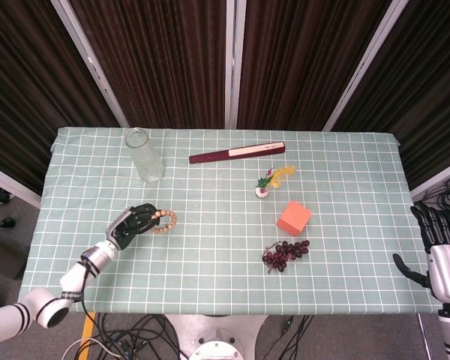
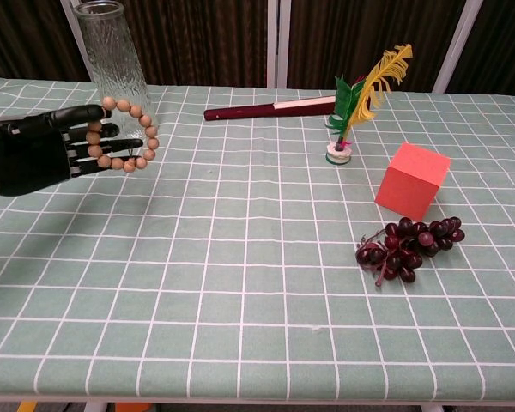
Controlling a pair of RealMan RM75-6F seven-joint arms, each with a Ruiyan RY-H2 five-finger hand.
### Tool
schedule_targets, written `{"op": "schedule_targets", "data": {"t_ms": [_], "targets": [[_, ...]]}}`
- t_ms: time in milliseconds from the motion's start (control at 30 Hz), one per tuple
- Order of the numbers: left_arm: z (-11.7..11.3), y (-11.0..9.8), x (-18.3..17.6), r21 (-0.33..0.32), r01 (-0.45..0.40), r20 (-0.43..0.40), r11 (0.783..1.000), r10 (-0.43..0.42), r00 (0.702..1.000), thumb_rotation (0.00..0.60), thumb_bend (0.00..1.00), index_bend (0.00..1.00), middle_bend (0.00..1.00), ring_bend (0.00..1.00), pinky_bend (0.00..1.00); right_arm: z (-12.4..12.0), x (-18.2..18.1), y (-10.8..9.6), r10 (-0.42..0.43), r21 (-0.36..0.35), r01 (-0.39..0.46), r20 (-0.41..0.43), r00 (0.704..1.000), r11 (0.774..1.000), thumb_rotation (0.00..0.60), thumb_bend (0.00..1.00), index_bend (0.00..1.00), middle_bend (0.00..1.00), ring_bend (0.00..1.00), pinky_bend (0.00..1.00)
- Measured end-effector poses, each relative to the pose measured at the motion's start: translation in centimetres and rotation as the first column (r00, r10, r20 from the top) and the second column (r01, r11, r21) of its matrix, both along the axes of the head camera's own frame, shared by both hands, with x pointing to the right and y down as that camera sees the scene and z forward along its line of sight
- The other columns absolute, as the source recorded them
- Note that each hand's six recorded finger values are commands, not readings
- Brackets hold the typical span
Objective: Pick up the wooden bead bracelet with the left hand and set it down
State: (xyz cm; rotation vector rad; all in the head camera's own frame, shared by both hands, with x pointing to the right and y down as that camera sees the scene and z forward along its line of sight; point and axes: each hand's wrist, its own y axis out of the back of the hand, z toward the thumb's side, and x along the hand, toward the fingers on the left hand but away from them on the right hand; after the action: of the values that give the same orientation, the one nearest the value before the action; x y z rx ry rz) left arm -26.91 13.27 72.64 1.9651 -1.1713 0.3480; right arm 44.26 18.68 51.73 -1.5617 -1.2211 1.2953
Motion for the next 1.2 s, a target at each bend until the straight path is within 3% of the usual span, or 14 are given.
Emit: {"op": "schedule_targets", "data": {"t_ms": [100, 167, 300, 467, 700, 933, 967, 1100, 1200], "targets": [[-0.6, 0.2, 0.6, -0.046, -0.007, -0.055, 0.999, 0.005, 0.998, 0.227, 0.45, 0.56, 0.57, 0.25, 0.15, 0.1, 0.1, 0.0, 0.001, -0.002, -0.001, 0.002, 1.0, 1.0, 0.6, 0.16, 0.0, 0.03, 0.0, 0.0], [-0.8, 0.2, 0.8, -0.048, -0.018, -0.064, 0.999, 0.015, 0.998, 0.169, 0.45, 0.56, 0.57, 0.25, 0.15, 0.1, 0.1, 0.0, 0.002, -0.003, -0.002, 0.003, 1.0, 1.0, 0.6, 0.16, 0.0, 0.03, 0.0, 0.0], [-0.9, 0.0, 0.9, -0.041, -0.019, -0.062, 0.999, 0.016, 0.998, 0.157, 0.45, 0.56, 0.57, 0.25, 0.15, 0.1, 0.3, -0.1, 0.003, -0.002, -0.003, 0.003, 1.0, 1.0, 0.6, 0.16, 0.0, 0.03, 0.0, 0.0], [-0.8, -0.3, 0.8, -0.031, 0.003, -0.048, 1.0, -0.005, 0.999, 0.197, 0.45, 0.54, 0.58, 0.25, 0.15, 0.1, 0.5, 0.0, 0.008, -0.002, -0.008, 0.004, 1.0, 1.0, 0.6, 0.16, 0.0, 0.03, 0.0, 0.0], [-0.4, -0.4, 0.7, -0.045, 0.026, -0.022, 0.999, -0.027, 0.999, 0.196, 0.45, 0.42, 0.48, 0.23, 0.15, 0.1, 0.4, 0.0, 0.006, -0.004, -0.006, 0.0, 1.0, 1.0, 0.6, 0.16, 0.0, 0.03, 0.0, 0.0], [0.2, -0.8, 0.2, -0.059, 0.041, -0.005, 0.997, -0.042, 0.999, 0.186, 0.43, 0.41, 0.47, 0.23, 0.15, 0.2, 0.2, -0.1, 0.004, -0.009, -0.004, -0.003, 1.0, 1.0, 0.6, 0.16, 0.0, 0.03, 0.0, 0.0], [0.3, -0.8, 0.2, -0.063, 0.044, -0.007, 0.997, -0.045, 0.999, 0.204, 0.43, 0.41, 0.47, 0.23, 0.15, 0.3, 0.2, -0.2, 0.003, -0.011, -0.003, -0.003, 1.0, 1.0, 0.6, 0.16, 0.0, 0.03, 0.0, 0.0], [0.5, -0.9, 0.0, -0.075, 0.045, -0.007, 0.996, -0.045, 0.999, 0.455, 0.44, 0.41, 0.49, 0.23, 0.15, 0.4, 0.0, -0.4, -0.002, -0.015, 0.002, -0.004, 1.0, 1.0, 0.6, 0.16, 0.0, 0.03, 0.0, 0.0], [0.6, -1.0, 0.0, -0.073, 0.039, -0.008, 0.997, -0.039, 0.999, 0.511, 0.44, 0.41, 0.49, 0.22, 0.14, 0.4, -0.2, -0.5, -0.006, -0.016, 0.006, -0.005, 1.0, 1.0, 0.6, 0.16, 0.0, 0.03, 0.0, 0.0]]}}
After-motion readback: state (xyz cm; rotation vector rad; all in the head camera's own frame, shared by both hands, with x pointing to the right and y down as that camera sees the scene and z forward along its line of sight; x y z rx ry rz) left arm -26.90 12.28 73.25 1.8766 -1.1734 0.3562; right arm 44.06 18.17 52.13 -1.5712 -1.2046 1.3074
